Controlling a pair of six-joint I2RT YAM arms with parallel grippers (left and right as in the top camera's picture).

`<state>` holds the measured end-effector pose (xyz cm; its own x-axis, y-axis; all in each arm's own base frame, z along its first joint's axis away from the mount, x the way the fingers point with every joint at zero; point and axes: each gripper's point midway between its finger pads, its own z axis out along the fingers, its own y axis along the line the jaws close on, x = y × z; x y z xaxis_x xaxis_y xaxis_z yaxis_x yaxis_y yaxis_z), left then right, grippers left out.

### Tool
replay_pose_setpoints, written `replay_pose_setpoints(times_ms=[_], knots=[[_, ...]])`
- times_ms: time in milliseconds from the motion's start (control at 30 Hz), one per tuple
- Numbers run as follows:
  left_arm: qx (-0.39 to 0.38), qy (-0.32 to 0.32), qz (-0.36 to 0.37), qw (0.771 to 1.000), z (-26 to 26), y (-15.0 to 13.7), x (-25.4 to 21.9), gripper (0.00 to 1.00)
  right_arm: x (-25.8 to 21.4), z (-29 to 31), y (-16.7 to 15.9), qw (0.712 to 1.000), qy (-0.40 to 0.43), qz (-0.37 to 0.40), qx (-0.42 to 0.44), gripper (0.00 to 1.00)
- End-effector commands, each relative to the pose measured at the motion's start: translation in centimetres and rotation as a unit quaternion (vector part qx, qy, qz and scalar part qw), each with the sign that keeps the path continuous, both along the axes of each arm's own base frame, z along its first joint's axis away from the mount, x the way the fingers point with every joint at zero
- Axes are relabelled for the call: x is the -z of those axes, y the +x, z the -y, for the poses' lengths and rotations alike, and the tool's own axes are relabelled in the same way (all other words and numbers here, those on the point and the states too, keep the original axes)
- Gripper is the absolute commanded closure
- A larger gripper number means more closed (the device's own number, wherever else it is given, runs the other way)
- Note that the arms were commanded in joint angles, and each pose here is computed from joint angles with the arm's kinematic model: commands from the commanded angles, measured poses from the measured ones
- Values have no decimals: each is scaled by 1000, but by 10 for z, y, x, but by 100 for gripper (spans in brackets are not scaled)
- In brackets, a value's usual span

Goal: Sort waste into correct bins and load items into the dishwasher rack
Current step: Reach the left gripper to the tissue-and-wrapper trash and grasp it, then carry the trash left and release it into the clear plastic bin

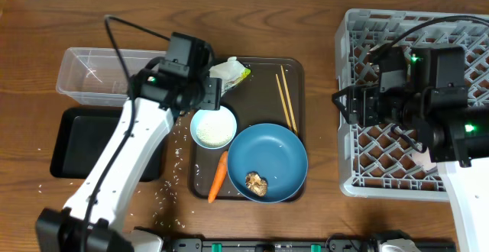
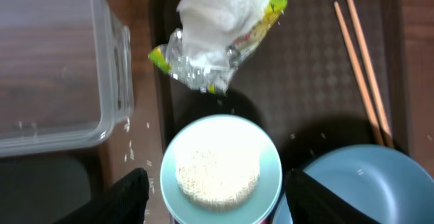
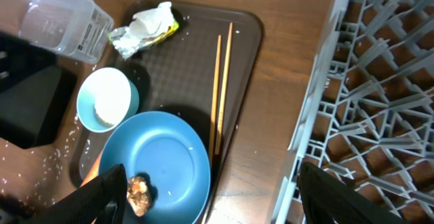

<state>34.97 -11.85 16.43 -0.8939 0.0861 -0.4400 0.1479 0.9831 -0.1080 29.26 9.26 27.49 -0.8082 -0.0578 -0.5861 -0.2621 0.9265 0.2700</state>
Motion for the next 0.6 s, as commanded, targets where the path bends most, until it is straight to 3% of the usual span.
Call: replay_pose_setpoints(times_ms=[0, 333, 567], knots=[[-12, 29, 9, 999, -5, 17, 12, 35, -2, -3, 0, 1000, -5, 6, -10, 26], [-1, 26, 31, 999, 19, 81, 81, 35, -1, -3, -1, 1000, -3, 2, -7, 26], [-1, 33, 18, 999, 22, 90, 115, 36, -2, -3, -1, 1000, -3, 3, -7, 26]])
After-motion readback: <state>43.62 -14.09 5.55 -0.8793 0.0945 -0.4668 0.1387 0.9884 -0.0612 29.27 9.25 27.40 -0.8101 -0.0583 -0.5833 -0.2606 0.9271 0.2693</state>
